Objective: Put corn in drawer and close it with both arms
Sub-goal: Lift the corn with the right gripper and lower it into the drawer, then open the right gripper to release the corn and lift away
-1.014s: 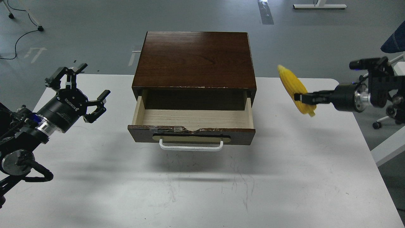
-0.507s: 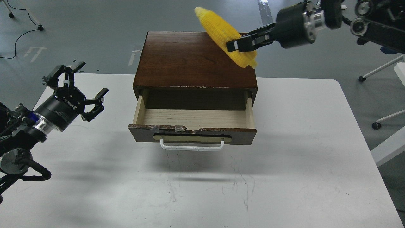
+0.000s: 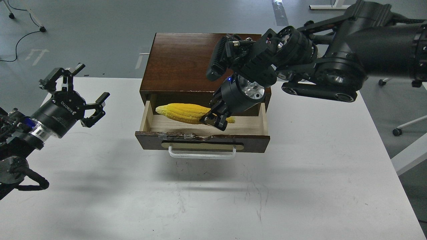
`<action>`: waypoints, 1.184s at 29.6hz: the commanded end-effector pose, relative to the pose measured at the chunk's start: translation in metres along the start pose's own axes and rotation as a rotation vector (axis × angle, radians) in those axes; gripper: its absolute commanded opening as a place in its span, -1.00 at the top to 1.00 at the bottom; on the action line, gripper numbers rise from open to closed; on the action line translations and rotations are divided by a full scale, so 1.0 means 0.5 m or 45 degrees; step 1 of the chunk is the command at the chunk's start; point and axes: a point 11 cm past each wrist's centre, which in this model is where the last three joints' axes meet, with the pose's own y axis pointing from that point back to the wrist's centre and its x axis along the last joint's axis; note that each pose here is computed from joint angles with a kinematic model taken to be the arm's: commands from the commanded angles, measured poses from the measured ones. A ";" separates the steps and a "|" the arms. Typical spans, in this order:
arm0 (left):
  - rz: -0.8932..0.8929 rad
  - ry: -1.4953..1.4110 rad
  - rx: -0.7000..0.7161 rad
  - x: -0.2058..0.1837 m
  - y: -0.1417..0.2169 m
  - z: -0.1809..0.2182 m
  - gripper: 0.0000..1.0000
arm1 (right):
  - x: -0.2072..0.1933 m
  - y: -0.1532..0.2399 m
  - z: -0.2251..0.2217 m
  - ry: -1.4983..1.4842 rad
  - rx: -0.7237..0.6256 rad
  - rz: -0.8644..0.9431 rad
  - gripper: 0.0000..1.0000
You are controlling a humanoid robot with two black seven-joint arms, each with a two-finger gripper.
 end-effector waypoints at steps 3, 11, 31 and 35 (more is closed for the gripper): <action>0.000 0.000 0.000 0.000 0.000 0.000 -1.00 | -0.008 -0.008 0.005 0.019 -0.011 0.000 0.57; 0.000 0.000 0.000 0.000 0.000 0.000 -1.00 | -0.013 -0.008 0.007 0.007 -0.011 0.001 -0.39; -0.001 0.002 0.000 -0.001 -0.001 -0.001 -1.00 | 0.049 0.222 0.127 -0.612 -0.077 0.659 -0.96; -0.005 0.009 -0.001 -0.004 -0.003 -0.005 -1.00 | -0.015 0.283 0.180 -0.968 -0.062 0.916 -0.96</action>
